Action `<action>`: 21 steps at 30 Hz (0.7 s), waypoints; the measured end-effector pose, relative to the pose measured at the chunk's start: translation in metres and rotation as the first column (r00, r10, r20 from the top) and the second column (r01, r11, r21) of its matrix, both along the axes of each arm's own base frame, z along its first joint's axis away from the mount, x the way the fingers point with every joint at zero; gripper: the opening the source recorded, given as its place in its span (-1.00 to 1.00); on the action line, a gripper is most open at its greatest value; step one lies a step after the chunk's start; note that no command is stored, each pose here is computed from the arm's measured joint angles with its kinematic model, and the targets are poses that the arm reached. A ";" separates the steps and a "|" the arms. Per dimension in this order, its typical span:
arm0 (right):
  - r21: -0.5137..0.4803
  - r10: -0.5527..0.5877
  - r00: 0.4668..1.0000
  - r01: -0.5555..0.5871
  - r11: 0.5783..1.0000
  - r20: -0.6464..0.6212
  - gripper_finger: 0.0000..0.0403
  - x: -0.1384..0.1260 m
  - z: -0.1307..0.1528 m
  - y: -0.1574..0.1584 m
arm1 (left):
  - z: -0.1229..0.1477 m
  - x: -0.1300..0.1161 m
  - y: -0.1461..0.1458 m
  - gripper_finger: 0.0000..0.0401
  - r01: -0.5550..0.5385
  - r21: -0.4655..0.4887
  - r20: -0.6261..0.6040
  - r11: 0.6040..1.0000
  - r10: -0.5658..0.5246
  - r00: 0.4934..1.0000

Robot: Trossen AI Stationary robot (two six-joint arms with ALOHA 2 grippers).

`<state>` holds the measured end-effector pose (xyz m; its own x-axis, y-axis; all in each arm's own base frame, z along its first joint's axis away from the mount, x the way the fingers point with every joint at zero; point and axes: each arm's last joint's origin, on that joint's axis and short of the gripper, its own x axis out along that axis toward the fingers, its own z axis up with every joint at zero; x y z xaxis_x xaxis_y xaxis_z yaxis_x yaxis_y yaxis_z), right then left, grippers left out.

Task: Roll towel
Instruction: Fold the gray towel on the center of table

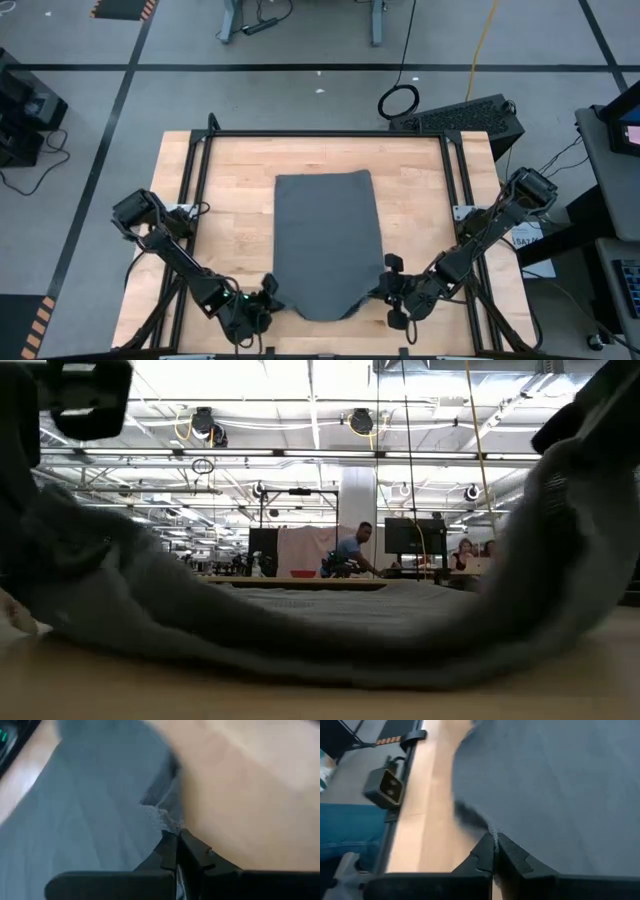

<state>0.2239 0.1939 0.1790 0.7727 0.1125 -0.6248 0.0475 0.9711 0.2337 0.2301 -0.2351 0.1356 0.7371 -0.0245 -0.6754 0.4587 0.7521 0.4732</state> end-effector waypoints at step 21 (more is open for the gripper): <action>0.190 0.015 0.998 -0.003 0.982 -0.057 -0.99 -0.026 0.001 0.027 | 0.013 -0.027 -0.011 -0.96 -0.349 -0.382 0.094 0.856 0.412 0.906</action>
<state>0.1981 0.2205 0.1796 0.7342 0.2403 -0.6350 0.0579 0.9097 0.4112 0.2035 -0.2459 0.1483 0.8373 0.0710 -0.5422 0.0409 0.9807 0.1914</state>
